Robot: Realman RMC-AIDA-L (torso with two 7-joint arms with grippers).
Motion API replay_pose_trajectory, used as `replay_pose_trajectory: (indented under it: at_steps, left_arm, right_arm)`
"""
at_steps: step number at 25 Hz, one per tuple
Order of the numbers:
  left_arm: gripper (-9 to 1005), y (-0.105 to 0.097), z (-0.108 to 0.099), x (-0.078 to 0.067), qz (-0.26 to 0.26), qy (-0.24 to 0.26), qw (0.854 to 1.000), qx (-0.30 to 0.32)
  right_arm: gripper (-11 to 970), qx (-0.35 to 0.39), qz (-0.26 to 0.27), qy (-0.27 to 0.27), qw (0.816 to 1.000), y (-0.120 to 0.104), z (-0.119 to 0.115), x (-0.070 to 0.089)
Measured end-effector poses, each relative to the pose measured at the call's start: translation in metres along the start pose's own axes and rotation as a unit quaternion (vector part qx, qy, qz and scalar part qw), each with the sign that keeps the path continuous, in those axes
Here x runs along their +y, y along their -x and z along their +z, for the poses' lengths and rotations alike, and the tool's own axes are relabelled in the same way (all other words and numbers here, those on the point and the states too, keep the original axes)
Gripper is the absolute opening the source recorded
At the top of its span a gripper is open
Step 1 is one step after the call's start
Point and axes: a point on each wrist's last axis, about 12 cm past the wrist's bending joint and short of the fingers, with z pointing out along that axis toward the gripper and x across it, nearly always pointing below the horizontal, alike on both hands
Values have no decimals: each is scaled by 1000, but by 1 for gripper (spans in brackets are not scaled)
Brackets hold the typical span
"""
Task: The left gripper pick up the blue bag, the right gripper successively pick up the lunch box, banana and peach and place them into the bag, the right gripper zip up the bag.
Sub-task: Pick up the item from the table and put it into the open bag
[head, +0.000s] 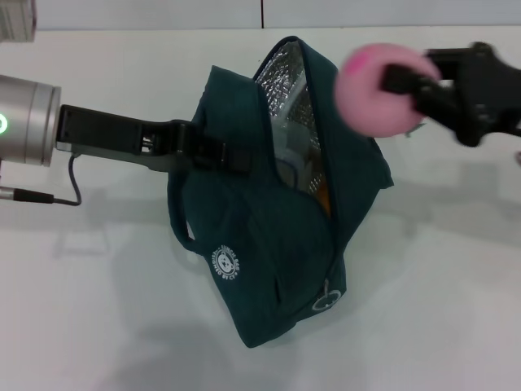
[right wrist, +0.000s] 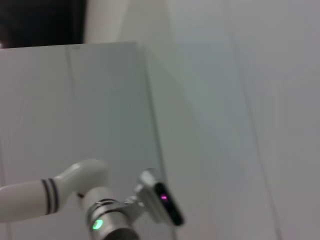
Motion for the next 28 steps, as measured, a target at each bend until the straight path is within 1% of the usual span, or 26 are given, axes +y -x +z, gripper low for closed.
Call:
replay_pose_trajectory:
  at_steps: [2,5,9,11,17,22,28]
  left_arm:
    - [47,1,0,-1,1,-4,1000,-1]
    - [47,3,-1,-3,4,-11,1000,-6]
    - [47,4,-2,-4,6,-16,1000,-11]
    - [47,4,-3,-4,6,-15,1000,-12]
    - [47,3,-4,-2,4,-11,1000,-15]
    - [48,4,-4,-2,6,-10,1000,-16]
    - [48,3,-4,-1,5,-9,1000,-16]
  right_arm:
    - [132,9,-3,17,1000,1,15,-1]
    - [115,25,-6,30,999,-1,33,-3]
    - [86,52,-6,35,998,-7,50,-4]
    - [42,66,-6,33,997,-11,56,-5]
    - [36,99,1,20,995,-21,60,-8]
    - [161,107,11,10,994,-25,60,-10]
    - [280,107,12,14,994,-25,60,-9]
